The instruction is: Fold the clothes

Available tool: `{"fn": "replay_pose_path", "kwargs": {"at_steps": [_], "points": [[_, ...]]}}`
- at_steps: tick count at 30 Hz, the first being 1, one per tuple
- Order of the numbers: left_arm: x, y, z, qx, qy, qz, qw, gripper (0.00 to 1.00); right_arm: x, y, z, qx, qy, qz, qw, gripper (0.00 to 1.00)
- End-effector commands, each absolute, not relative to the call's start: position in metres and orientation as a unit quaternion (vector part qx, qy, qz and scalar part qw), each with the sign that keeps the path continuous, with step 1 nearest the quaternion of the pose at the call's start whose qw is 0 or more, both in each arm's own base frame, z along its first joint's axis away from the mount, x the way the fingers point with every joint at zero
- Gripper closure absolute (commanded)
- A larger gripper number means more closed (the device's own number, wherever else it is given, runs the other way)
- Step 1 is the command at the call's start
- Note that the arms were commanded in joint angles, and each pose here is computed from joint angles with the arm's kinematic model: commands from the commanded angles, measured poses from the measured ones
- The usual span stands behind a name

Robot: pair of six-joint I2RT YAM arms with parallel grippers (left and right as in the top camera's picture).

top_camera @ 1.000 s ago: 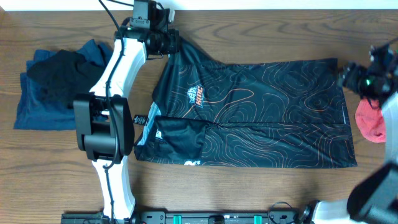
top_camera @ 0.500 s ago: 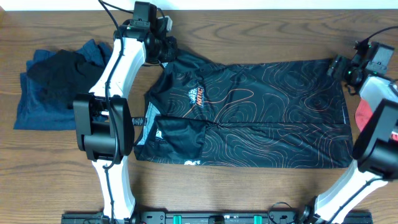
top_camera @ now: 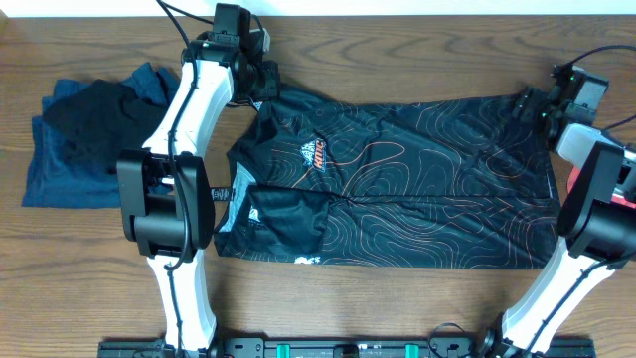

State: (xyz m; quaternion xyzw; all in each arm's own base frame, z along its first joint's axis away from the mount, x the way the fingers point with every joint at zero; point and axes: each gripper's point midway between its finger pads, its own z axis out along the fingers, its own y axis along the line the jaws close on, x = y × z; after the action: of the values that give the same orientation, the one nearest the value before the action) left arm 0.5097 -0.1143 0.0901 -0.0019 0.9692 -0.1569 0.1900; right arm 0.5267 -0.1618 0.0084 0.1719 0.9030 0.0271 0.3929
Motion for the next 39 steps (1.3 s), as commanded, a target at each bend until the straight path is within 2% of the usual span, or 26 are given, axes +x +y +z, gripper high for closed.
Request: {"fn": "replay_pose_path", "kwargs": {"at_steps": [1,3,9,15,23,31,39], "points": [[0.51,-0.11,0.089,-0.003,0.97,-0.149,0.19,0.94,0.532,-0.153,0.001,0.166,0.905,0.026,0.39,0.3],[0.51,-0.11,0.089,-0.003,0.97,-0.149,0.19,0.94,0.534,-0.152,0.001,0.165,0.904,0.024,0.393,0.36],[0.51,-0.11,0.089,-0.003,0.97,-0.149,0.19,0.94,0.536,-0.154,0.004,0.185,0.898,0.024,0.399,0.62],[0.51,-0.11,0.089,-0.003,0.97,-0.149,0.19,0.94,0.532,-0.162,0.001,0.209,0.896,0.003,0.392,0.99],[0.508,-0.11,0.088,-0.003,0.971,-0.148,0.186,0.94,0.518,-0.168,-0.002,0.242,0.9,-0.008,0.363,0.99],[0.496,-0.108,0.083,-0.007,0.976,-0.146,0.16,0.94,0.505,-0.178,0.057,0.252,0.892,-0.021,0.374,0.99],[0.475,-0.106,0.097,-0.01,0.981,-0.143,0.134,0.94,0.455,-0.178,0.104,0.263,0.906,-0.066,0.326,0.99]]}}
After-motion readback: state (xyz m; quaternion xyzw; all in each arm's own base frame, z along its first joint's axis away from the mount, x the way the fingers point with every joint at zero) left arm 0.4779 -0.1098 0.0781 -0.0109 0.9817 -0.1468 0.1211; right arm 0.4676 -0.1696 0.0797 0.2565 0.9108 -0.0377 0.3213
